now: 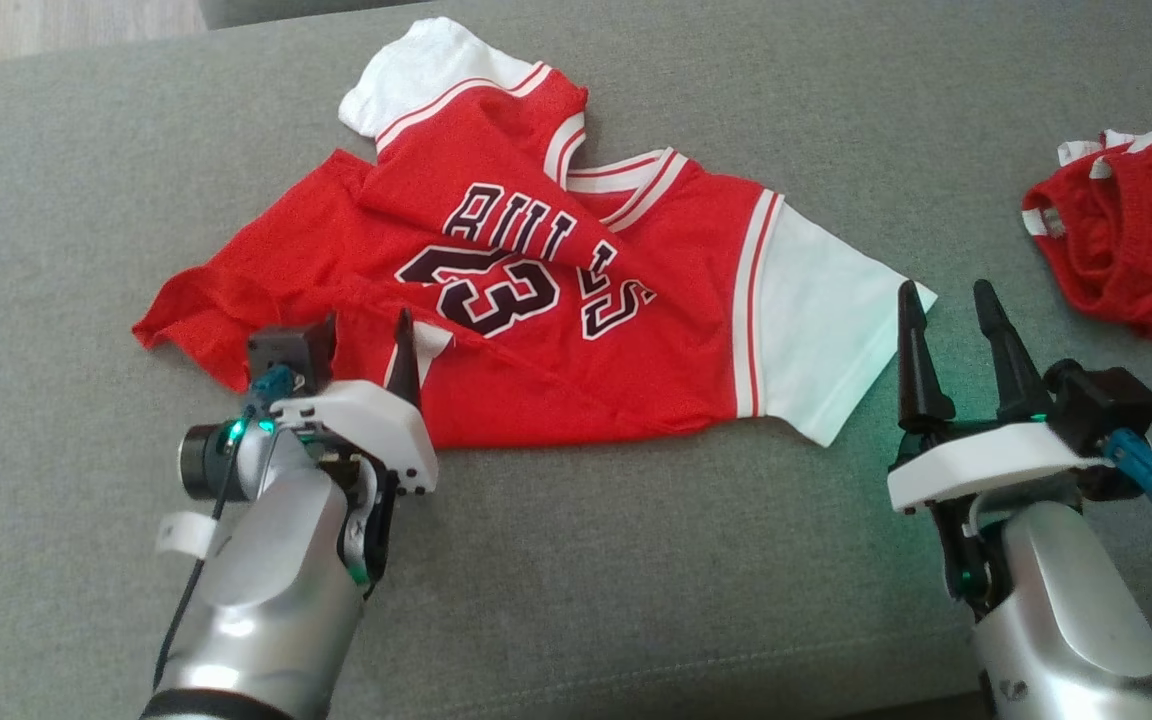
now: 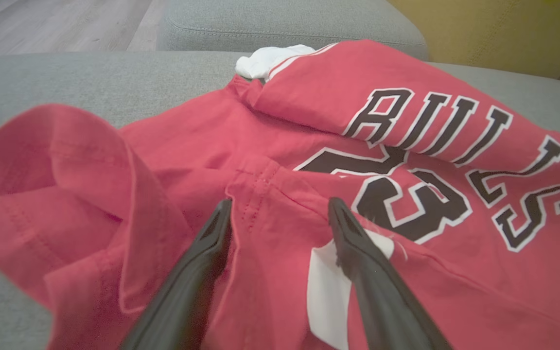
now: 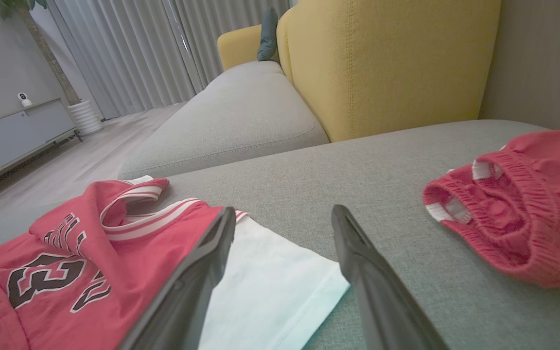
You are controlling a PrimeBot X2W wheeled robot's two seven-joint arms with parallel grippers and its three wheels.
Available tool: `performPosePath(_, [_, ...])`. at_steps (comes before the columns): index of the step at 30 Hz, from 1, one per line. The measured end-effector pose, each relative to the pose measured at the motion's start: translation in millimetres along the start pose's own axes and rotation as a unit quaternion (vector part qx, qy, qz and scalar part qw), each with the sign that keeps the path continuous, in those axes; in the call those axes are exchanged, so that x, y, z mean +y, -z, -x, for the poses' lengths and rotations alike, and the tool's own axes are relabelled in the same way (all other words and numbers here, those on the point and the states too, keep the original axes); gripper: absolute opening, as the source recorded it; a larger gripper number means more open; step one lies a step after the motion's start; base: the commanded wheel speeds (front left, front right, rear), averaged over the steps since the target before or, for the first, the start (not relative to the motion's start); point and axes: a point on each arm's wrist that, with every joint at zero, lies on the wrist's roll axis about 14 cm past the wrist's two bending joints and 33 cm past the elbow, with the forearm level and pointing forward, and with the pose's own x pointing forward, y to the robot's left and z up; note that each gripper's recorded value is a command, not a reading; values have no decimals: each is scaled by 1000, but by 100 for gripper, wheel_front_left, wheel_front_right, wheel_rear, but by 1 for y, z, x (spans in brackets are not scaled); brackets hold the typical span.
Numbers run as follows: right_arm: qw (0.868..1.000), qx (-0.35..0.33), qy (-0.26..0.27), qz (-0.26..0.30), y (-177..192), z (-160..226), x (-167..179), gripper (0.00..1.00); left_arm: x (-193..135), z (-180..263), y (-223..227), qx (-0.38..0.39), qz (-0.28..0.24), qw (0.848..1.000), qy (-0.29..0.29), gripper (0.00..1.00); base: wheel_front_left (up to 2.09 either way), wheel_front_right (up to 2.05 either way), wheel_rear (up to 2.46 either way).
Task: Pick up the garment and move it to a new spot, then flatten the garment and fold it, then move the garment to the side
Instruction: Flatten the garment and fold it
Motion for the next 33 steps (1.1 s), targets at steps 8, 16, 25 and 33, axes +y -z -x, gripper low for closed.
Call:
performPosePath(8, [1000,5,-1,0,4,-1,0,100,0,-4,-4,-3,14,1000,1,0,0,0,0])
performPosePath(16, [1000,-2,-8,-3,-1,-4,6,100,-2,0,-38,-57,16,998,5,0,0,0,0])
performPosePath(25, [1000,-4,-23,-9,-2,5,19,100,6,51,-49,-108,45,993,-19,0,0,0,0])
performPosePath(33, [999,-7,-37,-7,-4,5,29,100,32,76,-16,-76,53,993,-71,100,0,0,0])
